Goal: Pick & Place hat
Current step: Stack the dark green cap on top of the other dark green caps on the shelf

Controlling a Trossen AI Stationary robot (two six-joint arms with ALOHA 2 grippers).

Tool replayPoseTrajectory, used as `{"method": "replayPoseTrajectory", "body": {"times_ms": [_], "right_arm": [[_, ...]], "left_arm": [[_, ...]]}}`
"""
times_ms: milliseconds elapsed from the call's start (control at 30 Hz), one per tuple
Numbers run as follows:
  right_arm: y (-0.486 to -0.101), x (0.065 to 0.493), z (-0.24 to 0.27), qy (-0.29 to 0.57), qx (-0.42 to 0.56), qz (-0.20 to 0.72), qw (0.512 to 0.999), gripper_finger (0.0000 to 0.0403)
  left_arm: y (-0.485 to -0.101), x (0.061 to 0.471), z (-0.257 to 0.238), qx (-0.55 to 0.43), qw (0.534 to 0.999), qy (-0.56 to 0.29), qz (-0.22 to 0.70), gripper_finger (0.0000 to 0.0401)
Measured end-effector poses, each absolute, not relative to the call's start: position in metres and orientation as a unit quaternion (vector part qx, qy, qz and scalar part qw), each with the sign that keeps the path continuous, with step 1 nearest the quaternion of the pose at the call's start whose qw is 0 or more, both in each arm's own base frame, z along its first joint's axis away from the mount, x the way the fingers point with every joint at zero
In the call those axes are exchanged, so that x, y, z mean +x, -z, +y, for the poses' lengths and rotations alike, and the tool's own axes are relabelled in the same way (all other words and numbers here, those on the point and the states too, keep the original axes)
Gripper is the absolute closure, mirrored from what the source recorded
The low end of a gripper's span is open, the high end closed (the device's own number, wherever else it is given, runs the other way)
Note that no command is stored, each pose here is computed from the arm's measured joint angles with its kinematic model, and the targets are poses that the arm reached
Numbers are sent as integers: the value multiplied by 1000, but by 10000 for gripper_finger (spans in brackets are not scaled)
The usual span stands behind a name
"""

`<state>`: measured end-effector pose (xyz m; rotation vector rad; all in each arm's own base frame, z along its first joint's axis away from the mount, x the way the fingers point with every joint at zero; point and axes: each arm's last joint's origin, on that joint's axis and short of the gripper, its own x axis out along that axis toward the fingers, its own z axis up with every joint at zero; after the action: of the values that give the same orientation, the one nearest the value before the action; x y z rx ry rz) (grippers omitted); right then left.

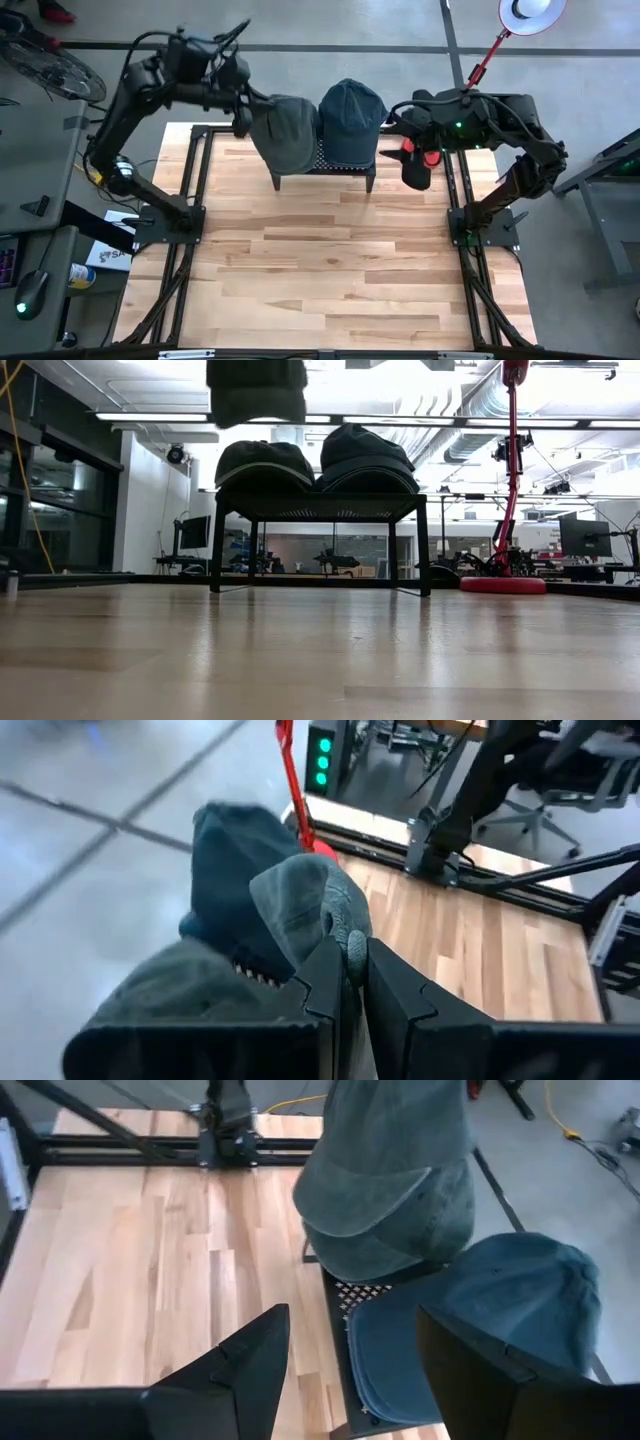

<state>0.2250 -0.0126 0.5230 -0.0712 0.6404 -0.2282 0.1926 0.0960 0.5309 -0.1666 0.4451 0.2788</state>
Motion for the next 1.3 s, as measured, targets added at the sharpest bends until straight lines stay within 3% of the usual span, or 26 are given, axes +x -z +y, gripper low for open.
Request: {"method": "replayPoseTrajectory", "body": {"times_ms": [333, 633, 1300], "right_arm": [[-523, 225, -15, 165, -7, 306, 938, 194], [-522, 223, -16, 202, 15, 306, 930, 194], [-520, 221, -18, 228, 24, 312, 922, 194]], "left_arm": [[-510, 191, 155, -166, 950, -95, 246, 381], [-500, 203, 174, -185, 954, -21, 234, 381], [-464, 236, 212, -153, 936, -80, 306, 381]]}}
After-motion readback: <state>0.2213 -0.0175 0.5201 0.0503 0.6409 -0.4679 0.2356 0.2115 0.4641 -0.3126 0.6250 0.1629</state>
